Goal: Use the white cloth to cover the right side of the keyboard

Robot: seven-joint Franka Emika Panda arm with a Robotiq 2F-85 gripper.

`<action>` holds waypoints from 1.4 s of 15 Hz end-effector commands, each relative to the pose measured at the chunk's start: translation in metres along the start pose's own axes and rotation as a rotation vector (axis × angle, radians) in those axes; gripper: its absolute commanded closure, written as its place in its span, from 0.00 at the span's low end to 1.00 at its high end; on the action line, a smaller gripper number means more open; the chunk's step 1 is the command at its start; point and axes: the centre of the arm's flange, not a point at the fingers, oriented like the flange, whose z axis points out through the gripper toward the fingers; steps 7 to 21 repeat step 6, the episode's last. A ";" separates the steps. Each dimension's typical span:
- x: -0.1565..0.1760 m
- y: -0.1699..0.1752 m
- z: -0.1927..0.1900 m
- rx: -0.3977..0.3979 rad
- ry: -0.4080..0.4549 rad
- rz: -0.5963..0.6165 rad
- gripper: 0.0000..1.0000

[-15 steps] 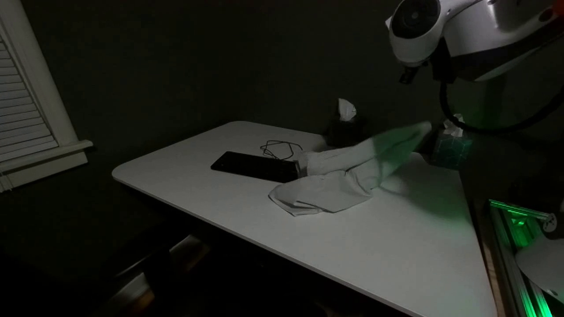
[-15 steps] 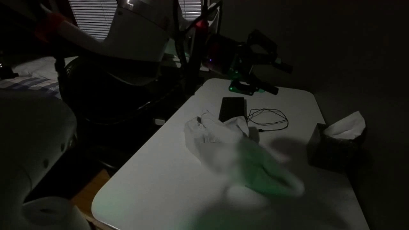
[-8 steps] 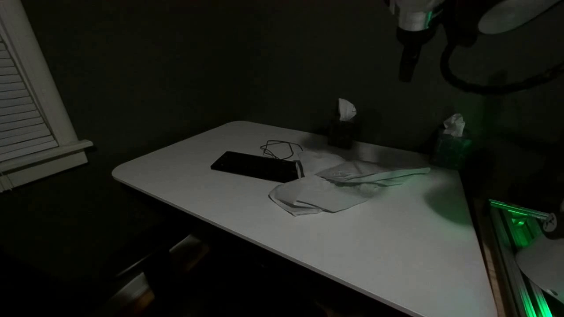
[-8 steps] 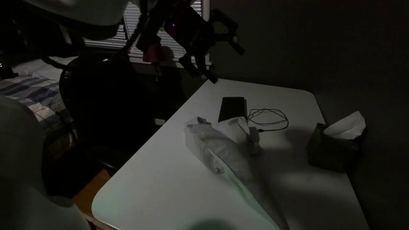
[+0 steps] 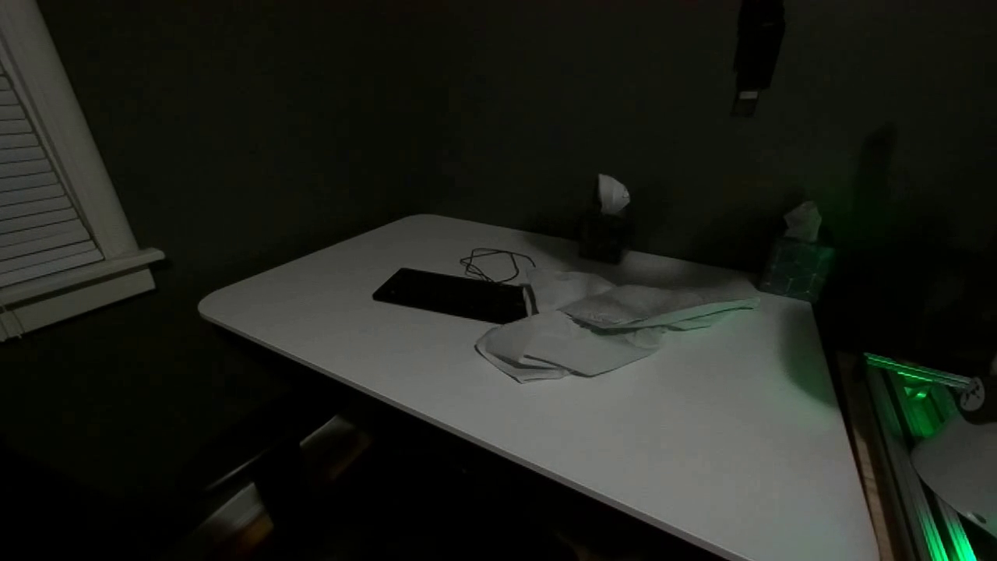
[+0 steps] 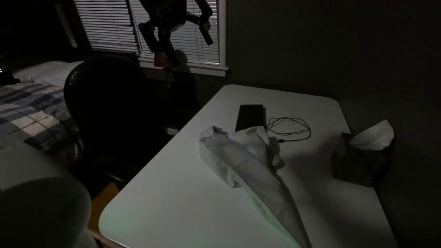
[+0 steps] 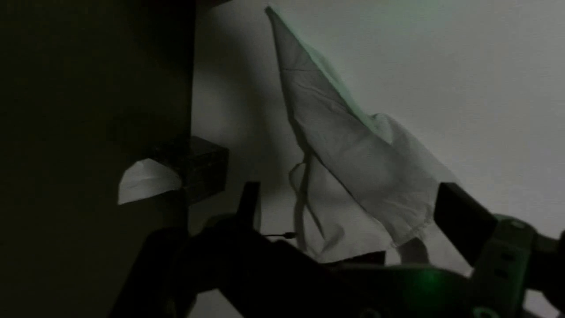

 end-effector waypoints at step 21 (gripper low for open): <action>-0.005 0.012 -0.016 0.204 0.009 -0.013 0.00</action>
